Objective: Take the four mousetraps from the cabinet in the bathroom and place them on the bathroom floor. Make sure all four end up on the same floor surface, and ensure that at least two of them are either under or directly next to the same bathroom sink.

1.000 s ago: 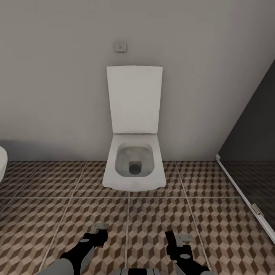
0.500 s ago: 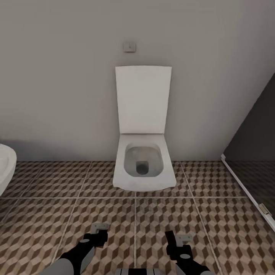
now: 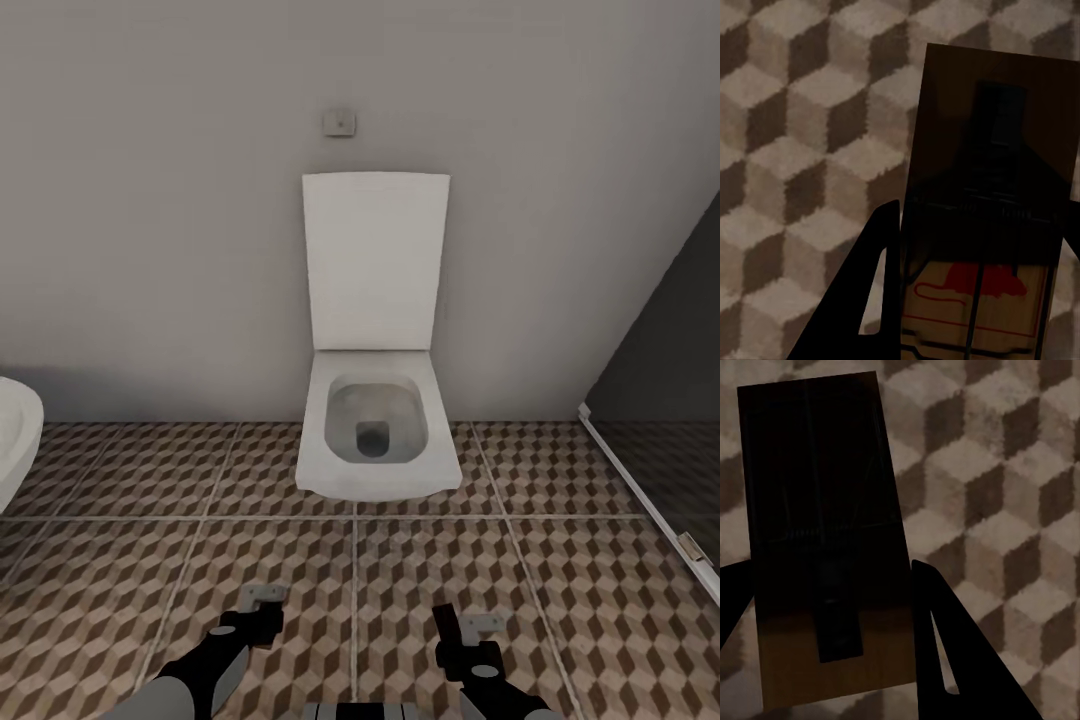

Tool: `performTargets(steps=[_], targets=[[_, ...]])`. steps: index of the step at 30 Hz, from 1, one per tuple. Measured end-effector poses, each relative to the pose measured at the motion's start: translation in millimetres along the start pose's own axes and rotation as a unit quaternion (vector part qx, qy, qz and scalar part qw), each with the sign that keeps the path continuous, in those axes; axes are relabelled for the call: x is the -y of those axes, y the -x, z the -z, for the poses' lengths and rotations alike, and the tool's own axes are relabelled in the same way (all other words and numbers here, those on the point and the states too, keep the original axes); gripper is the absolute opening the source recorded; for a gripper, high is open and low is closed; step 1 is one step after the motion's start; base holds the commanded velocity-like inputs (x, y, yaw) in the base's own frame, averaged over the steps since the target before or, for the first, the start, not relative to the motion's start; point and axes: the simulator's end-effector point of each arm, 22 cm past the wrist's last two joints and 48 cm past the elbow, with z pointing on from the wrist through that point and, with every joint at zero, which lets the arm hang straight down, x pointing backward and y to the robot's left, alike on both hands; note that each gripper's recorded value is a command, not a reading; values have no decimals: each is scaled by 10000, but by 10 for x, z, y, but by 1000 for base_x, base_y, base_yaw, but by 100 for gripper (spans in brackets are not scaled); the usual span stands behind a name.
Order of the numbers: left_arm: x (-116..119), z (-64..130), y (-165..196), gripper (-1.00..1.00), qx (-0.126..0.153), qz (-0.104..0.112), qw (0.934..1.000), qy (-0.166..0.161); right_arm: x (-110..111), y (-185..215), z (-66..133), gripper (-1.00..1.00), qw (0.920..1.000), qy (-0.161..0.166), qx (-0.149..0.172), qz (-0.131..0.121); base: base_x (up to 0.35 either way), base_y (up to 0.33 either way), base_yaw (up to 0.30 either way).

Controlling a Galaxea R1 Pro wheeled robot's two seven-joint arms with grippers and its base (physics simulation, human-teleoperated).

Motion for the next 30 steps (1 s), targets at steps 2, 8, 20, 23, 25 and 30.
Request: performTargets(steps=[2, 8, 20, 23, 25, 30], targets=[[11, 1, -9, -100, -10, 6, 10000, -8, 2, -1, 0, -100, 10000, -3, -1, 0, 0, 0, 0], [32, -9, -38, -100, -43, 9, 10000, -22, -3, -22, -9, -100, 10000, -1, -23, 2, 0, 0, 0], [40, -130, -301, -100, -303, 2, 9995, -22, -21, -263, -111, -100, 9997, 8, -261, 40, 0, 0, 0], [39, -158, -368, -100, -367, 1, 9993, -19, -4, -320, -140, -100, 9995, -4, -312, 57, 0, 0, 0], [33, -159, -369, -100, -367, 0, 9993, -14, 12, -302, -145, -100, 9996, -14, -291, 60, 0, 0, 0], [27, -159, -371, -100, -367, -1, 9993, -10, 38, -196, -160, -100, 9998, -39, -178, 27, 0, 0, 0]])
